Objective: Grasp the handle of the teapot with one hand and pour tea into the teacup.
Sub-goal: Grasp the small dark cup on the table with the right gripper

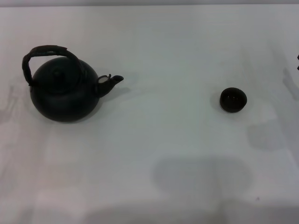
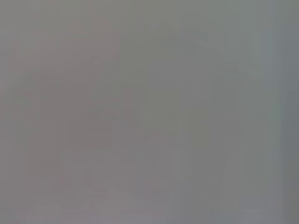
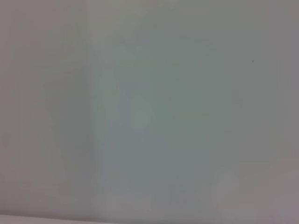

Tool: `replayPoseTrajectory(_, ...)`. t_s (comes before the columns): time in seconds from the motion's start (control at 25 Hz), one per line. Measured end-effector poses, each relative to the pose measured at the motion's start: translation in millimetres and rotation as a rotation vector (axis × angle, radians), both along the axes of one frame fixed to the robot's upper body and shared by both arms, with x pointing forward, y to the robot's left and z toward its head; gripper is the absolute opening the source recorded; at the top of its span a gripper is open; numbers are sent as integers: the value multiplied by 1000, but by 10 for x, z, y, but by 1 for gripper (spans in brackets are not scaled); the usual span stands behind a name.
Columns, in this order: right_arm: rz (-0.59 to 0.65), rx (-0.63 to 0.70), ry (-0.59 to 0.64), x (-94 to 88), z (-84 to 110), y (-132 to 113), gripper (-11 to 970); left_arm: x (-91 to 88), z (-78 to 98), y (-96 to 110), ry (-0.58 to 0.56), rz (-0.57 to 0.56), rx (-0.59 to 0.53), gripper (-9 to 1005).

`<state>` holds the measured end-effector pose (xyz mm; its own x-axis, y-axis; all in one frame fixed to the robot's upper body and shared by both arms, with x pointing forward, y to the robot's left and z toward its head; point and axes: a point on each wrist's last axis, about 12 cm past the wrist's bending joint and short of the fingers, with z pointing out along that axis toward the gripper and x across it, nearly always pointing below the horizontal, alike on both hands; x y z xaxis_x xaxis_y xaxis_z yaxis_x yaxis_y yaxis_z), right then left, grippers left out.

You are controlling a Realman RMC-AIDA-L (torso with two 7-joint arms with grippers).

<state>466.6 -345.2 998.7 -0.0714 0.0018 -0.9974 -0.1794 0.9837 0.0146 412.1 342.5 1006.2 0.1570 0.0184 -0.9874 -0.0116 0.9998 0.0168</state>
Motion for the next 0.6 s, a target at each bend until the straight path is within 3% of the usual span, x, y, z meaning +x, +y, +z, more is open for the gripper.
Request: replayPoseTrajectory(0.6, -3, -1, 1, 2, -1, -4, 846, 2, -1, -5, 3, -10, 2, 861)
